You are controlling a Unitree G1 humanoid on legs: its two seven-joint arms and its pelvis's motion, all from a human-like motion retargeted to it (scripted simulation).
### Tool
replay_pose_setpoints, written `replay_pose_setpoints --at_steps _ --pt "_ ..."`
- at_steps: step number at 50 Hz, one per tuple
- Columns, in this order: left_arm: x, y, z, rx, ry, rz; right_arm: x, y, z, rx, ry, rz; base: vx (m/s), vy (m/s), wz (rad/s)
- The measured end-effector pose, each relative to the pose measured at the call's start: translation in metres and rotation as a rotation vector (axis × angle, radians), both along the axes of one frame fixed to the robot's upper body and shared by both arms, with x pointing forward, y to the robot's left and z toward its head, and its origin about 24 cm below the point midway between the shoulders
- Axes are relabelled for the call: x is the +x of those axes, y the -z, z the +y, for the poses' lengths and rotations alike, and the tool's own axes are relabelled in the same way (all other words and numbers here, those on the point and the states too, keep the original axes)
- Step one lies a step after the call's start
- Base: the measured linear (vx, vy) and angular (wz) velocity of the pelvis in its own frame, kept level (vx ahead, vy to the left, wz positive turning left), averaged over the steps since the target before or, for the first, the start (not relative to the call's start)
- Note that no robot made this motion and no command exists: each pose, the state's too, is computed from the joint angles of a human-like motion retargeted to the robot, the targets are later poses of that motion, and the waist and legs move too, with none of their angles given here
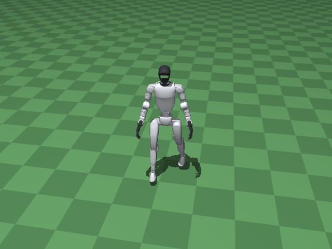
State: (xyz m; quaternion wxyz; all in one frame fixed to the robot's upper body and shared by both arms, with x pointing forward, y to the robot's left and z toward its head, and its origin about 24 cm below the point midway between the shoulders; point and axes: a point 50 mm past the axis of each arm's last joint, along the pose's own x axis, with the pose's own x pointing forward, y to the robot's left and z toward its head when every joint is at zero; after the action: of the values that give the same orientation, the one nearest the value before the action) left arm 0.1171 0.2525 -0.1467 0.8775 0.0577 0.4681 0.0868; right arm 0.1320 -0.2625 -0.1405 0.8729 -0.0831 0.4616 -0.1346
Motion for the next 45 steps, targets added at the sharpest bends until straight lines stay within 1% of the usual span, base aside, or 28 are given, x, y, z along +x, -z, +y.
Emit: replay_pose_setpoints --at_steps 2,5,7,8,10,12,15,17,18,20,21,22,23,25,30,35,45 --pt "0.003 0.0 -0.003 -0.001 -0.001 -0.019 -0.003 0.0 -0.002 0.002 0.024 -0.01 0.29 -0.15 0.37" --pt "0.025 -0.012 0.008 -0.093 -0.187 -0.162 0.007 -0.003 0.0 0.053 0.048 -0.06 0.29 -0.38 -0.08" --pt "0.031 -0.014 0.008 -0.075 -0.141 -0.161 0.009 -0.004 0.0 0.052 0.037 -0.059 0.27 -0.29 0.02" --pt "0.034 -0.014 0.005 -0.034 -0.065 -0.139 0.011 -0.005 -0.001 0.043 0.032 -0.06 0.27 -0.19 0.05" --pt "0.035 -0.014 0.004 -0.057 -0.086 -0.143 0.008 -0.004 -0.002 0.056 0.039 -0.047 0.26 -0.07 0.06" --pt "0.032 -0.01 -0.004 0.063 0.135 -0.044 0.011 -0.006 -0.006 0.018 0.015 -0.037 0.25 -0.1 0.09" --pt "0.024 -0.005 -0.009 0.041 0.184 0.009 0.007 -0.005 -0.009 0.011 -0.014 -0.001 0.22 -0.06 0.11" --pt "0.022 -0.003 -0.01 -0.043 0.117 0.002 0.006 -0.005 -0.011 0.026 -0.027 0.022 0.18 -0.04 0.2" --pt "0.018 -0.001 -0.012 -0.015 0.192 0.047 0.008 -0.006 -0.013 0.015 -0.037 0.029 0.16 -0.04 0.31" --pt "0.013 0.002 -0.014 -0.015 0.238 0.088 0.01 -0.007 -0.015 0.004 -0.051 0.041 0.14 -0.05 0.42" --pt "0.017 0.0 -0.013 -0.115 0.109 0.04 0.011 -0.008 -0.016 0.031 -0.046 0.042 0.13 -0.05 0.51" --pt "0.018 -0.001 -0.012 -0.153 0.057 0.021 0.014 -0.009 -0.017 0.036 -0.04 0.038 0.12 -0.06 0.57" --pt "0.014 0.001 -0.013 -0.067 0.153 0.071 0.018 -0.012 -0.02 -0.005 -0.031 0.025 0.12 -0.09 0.59" --pt "0.01 0.003 -0.013 -0.02 0.249 0.116 0.02 -0.013 -0.021 -0.014 -0.035 0.021 0.11 -0.1 0.61" --pt "0.016 0.001 -0.012 0.022 0.252 0.11 0.023 -0.015 -0.023 -0.031 -0.004 0.004 0.09 -0.04 0.9" --pt "0.018 0.0 -0.012 0.053 0.251 0.094 0.021 -0.011 -0.014 -0.015 -0.01 -0.002 0.1 0.05 0.82" --pt "0.003 0.005 -0.016 -0.018 0.203 0.09 0.026 -0.004 0.016 0.04 -0.144 0.001 0.14 0.02 0.59"
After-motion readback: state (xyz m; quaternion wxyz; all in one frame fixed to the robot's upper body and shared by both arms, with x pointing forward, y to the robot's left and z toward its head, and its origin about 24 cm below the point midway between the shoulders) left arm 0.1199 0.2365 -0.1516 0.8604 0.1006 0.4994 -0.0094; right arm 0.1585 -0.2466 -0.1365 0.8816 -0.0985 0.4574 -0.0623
